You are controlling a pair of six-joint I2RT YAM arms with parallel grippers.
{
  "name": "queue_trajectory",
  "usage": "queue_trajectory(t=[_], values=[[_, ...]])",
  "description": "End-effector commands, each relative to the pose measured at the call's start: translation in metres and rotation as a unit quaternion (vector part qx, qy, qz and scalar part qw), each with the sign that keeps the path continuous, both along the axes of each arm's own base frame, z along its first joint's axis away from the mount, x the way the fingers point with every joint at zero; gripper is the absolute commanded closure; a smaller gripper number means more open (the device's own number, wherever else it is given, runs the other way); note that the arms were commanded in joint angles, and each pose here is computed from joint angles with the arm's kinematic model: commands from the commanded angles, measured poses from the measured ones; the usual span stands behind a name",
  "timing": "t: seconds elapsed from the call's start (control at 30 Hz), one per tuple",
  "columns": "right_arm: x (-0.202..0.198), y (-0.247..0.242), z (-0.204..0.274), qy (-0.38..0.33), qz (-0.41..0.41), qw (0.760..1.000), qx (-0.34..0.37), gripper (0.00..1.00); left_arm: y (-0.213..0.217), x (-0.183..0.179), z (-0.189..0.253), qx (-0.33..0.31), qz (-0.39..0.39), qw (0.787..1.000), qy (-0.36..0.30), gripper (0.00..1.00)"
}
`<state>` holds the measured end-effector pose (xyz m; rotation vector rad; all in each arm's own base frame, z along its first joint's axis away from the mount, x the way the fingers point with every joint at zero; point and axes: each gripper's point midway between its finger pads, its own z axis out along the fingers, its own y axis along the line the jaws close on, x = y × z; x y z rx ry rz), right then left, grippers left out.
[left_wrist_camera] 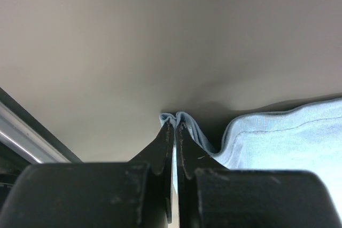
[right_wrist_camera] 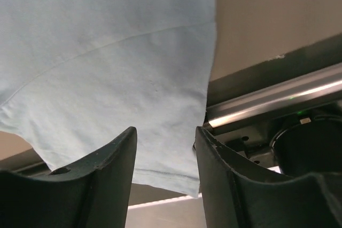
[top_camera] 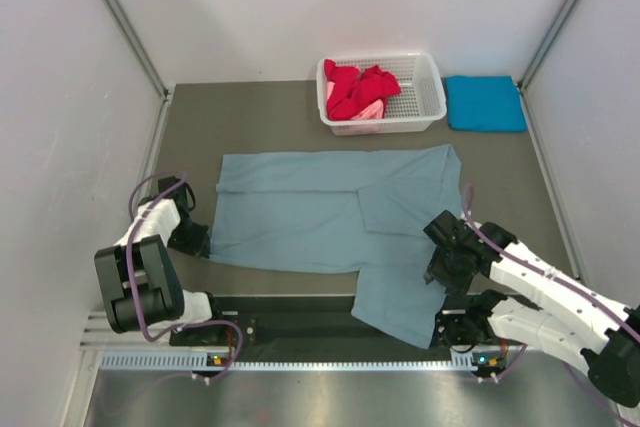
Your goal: Fold and stack the t-shirts
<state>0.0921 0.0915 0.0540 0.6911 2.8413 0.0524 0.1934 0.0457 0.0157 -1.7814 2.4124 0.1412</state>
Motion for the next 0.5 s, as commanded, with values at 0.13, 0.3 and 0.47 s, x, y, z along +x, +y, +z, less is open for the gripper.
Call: queue_trajectory(t=[0.13,0.3,0.47], values=[[-0.013,-0.007,-0.004,0.003,-0.137,0.990,0.025,0.53,0.009,0.027,0.002,0.012,0.009,0.999,-0.039,1.00],[-0.021,0.001,-0.020,0.026,-0.157,0.987,0.034,0.53,0.006,0.020,-0.003,0.010,0.006,1.000,-0.029,1.00],[-0.040,0.001,-0.047,0.061,-0.179,0.981,0.038,0.59,0.005,0.021,-0.001,0.006,0.009,0.999,-0.040,1.00]])
